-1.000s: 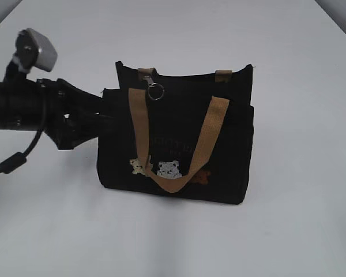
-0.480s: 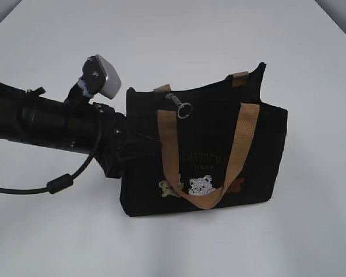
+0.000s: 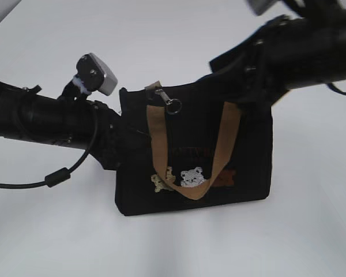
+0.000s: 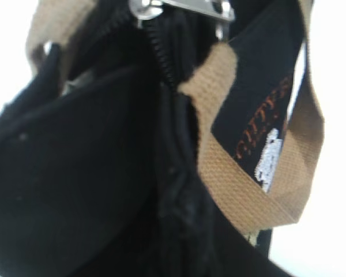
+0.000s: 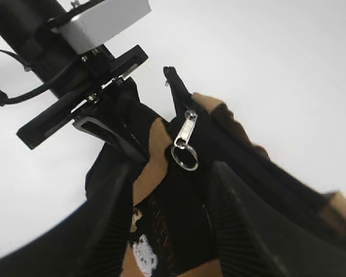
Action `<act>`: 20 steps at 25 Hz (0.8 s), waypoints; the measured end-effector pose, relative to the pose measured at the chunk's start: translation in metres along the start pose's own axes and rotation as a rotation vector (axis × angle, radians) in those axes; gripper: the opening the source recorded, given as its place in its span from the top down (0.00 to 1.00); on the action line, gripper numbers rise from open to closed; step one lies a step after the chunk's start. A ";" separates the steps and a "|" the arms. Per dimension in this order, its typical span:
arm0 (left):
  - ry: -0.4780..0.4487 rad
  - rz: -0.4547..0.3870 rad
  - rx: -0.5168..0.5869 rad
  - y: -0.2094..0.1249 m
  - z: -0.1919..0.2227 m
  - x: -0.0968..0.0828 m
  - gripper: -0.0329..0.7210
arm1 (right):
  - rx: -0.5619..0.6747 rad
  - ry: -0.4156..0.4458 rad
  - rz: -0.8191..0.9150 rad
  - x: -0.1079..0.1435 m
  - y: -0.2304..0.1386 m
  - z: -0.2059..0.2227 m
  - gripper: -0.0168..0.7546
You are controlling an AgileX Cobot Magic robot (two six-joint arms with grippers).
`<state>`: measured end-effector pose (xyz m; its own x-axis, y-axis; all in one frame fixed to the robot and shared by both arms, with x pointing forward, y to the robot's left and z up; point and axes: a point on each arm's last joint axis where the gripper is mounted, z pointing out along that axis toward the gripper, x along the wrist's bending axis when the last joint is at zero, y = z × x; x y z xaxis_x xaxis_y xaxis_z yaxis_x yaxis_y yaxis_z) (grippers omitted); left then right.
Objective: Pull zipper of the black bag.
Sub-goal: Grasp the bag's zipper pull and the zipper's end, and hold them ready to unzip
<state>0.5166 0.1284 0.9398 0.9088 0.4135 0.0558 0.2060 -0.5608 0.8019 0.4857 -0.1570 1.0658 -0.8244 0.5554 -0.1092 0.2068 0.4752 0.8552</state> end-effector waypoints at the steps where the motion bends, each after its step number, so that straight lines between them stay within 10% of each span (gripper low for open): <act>1: 0.015 -0.013 0.000 -0.002 -0.003 0.006 0.87 | 0.025 0.017 -0.041 0.002 0.003 0.016 0.53; 20: 0.020 -0.064 -0.053 -0.013 -0.021 0.027 0.87 | 0.157 -0.055 -0.288 0.008 -0.007 0.114 0.53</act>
<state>0.5311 0.1623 0.9430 0.8870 0.4616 0.0150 0.2431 -0.4943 0.8346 0.5383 -0.0781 1.0015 -0.8318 0.4170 -0.3664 0.0513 0.7150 0.6972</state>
